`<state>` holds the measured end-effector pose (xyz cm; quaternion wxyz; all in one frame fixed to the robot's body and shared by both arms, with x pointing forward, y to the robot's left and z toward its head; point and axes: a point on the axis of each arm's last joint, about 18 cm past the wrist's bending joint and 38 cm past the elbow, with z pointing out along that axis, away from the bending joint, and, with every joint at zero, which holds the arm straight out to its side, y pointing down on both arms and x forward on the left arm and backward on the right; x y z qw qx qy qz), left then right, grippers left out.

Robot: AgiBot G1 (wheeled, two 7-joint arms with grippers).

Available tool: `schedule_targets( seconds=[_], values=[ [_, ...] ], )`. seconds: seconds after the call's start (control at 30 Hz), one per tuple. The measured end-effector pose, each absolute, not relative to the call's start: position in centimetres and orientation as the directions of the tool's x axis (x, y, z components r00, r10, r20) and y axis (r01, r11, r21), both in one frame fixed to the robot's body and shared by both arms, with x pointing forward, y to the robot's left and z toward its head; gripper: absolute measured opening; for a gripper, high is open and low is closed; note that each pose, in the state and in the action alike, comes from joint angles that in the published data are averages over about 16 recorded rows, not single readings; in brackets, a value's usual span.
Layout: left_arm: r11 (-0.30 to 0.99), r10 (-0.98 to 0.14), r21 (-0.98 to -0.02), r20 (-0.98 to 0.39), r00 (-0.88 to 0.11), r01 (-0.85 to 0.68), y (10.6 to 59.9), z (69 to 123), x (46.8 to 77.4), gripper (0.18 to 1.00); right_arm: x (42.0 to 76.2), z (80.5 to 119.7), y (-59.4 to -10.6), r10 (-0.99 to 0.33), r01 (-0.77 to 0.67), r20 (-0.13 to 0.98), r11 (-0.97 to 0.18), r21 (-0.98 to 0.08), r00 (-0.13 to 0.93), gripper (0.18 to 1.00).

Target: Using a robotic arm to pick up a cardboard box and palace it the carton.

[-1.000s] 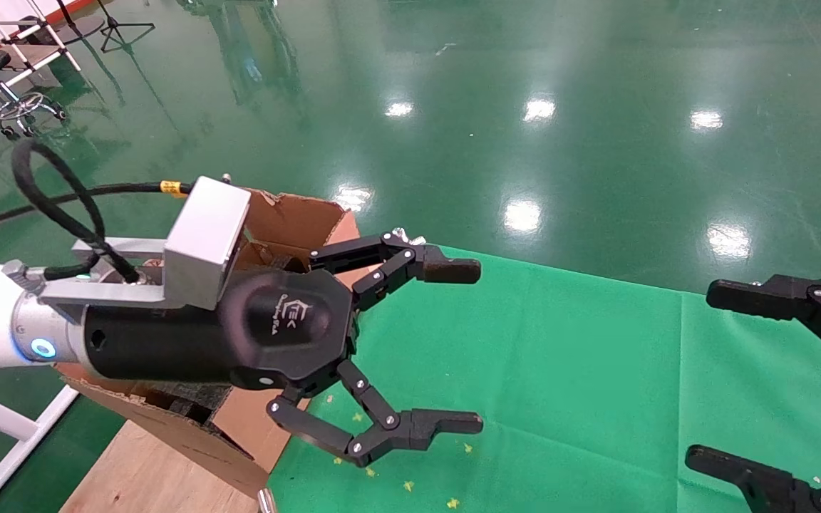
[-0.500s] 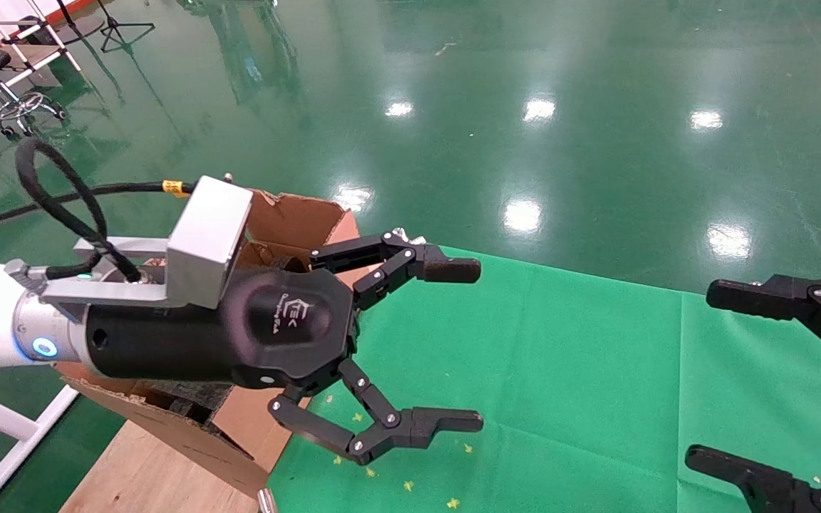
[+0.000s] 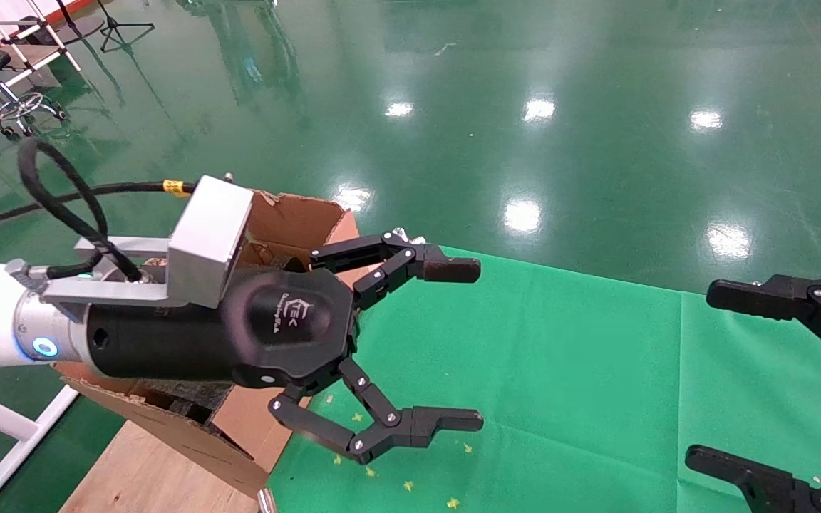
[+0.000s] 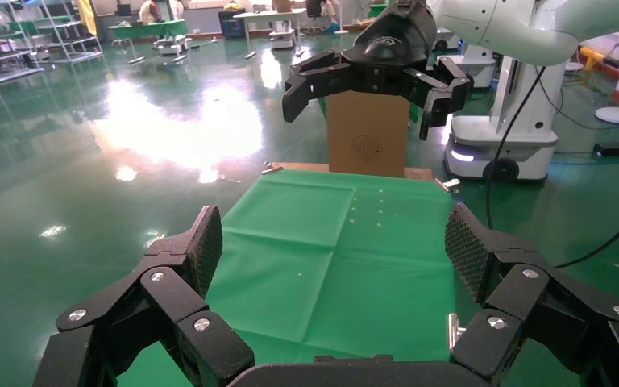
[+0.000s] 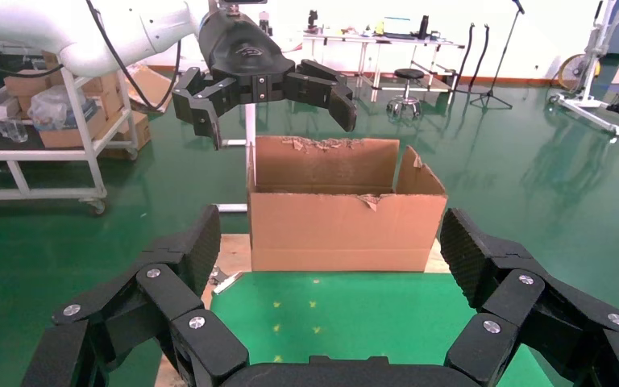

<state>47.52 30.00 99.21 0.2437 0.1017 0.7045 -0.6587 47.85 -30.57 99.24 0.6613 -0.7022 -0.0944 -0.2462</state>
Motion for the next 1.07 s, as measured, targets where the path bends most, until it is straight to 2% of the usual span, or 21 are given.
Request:
schedule_targets(
  seconds=[1.07],
  values=[
    [0.112,-0.178,-0.879,-0.477,-0.861,0.464,30.0,99.21,47.53,1.001,47.85,99.24,-30.57,-0.193,0.458,0.471,-0.107,-0.882,0.861,1.001]
  ],
)
